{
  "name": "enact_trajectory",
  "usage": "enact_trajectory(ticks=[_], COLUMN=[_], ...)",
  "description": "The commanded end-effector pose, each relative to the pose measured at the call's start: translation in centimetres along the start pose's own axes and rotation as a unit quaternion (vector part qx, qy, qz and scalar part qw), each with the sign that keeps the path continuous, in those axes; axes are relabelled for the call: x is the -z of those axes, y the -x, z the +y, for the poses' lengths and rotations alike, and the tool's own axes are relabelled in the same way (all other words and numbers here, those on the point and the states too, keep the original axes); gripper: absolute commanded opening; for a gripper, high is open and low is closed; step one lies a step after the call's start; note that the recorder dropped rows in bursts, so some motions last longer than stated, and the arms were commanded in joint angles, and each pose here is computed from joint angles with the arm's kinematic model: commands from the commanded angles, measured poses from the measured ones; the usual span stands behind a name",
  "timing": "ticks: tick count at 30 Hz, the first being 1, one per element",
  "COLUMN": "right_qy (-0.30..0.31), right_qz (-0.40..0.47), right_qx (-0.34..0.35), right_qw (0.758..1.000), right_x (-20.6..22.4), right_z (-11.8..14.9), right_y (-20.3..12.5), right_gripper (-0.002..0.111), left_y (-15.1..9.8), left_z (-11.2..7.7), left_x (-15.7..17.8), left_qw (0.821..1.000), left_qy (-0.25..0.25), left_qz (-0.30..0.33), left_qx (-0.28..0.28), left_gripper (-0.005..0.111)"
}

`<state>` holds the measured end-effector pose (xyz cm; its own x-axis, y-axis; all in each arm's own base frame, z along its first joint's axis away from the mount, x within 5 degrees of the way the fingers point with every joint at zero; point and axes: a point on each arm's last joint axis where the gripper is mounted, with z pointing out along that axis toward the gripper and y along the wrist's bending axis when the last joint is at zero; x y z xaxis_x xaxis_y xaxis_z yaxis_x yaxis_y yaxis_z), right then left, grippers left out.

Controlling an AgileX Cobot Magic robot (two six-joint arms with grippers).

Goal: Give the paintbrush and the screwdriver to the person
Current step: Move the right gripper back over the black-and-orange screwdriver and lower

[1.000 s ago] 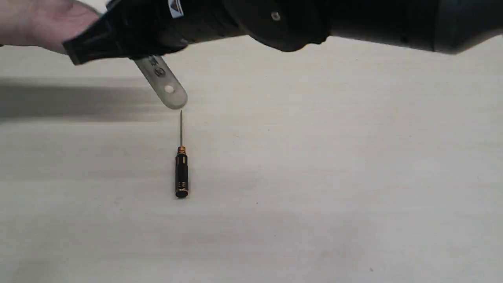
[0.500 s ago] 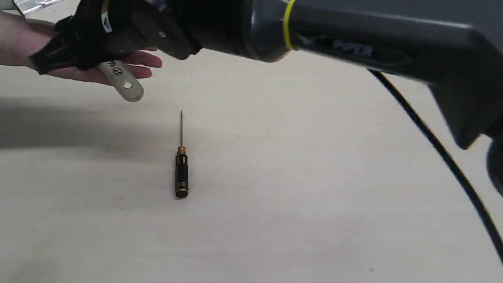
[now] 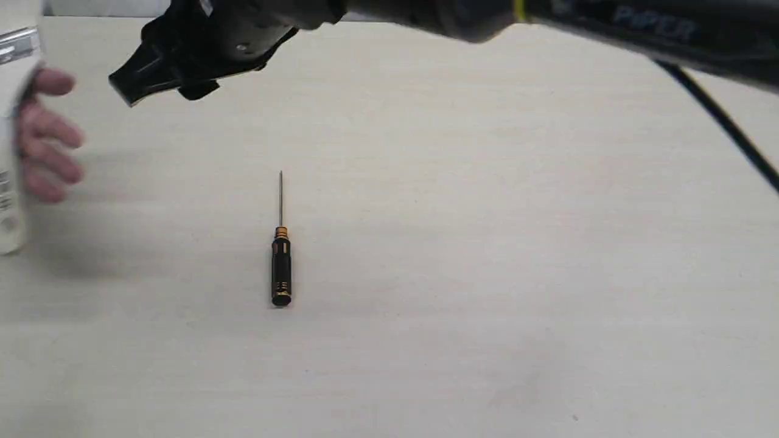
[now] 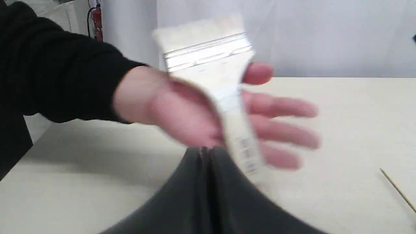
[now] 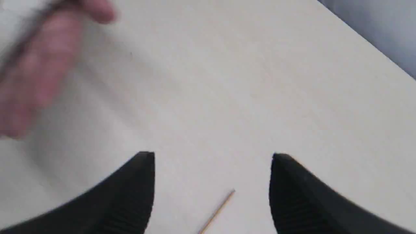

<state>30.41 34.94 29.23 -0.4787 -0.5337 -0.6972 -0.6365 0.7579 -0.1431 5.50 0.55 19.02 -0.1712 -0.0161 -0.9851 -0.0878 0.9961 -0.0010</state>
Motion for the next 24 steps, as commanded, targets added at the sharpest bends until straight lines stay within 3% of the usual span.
enact_trajectory(ticks=[1, 4, 10, 13, 18, 24], right_qy=[-0.029, -0.042, -0.043, -0.021, 0.028, 0.038], right_qz=[0.021, 0.030, 0.058, 0.118, 0.165, 0.181], right_qx=[0.000, -0.003, -0.021, -0.007, -0.020, -0.022], right_qw=[0.999, 0.999, 0.997, 0.993, 0.986, 0.983], right_x=[2.7, 4.6, 7.5, 7.7, 5.9, 1.2], right_z=[-1.4, -2.1, -2.8, -2.4, -1.0, 0.3], right_y=[0.4, 0.5, 0.3, -0.7, -1.8, -2.9], right_gripper=[0.055, 0.054, 0.039, 0.042, 0.051, 0.051], left_y=[0.0, 0.0, 0.0, 0.0, 0.0, 0.0], left_z=[0.0, 0.0, 0.0, 0.0, 0.0, 0.0], left_x=[0.0, 0.0, 0.0, 0.0, 0.0, 0.0], left_qw=[1.000, 1.000, 1.000, 1.000, 1.000, 1.000], left_qy=[-0.004, -0.004, -0.004, -0.004, -0.003, -0.003], left_qz=[-0.005, -0.005, -0.005, -0.005, -0.006, -0.006], left_qx=[0.003, 0.003, 0.003, 0.003, 0.002, 0.002], left_gripper=[0.000, 0.000, 0.000, 0.000, 0.000, 0.000])
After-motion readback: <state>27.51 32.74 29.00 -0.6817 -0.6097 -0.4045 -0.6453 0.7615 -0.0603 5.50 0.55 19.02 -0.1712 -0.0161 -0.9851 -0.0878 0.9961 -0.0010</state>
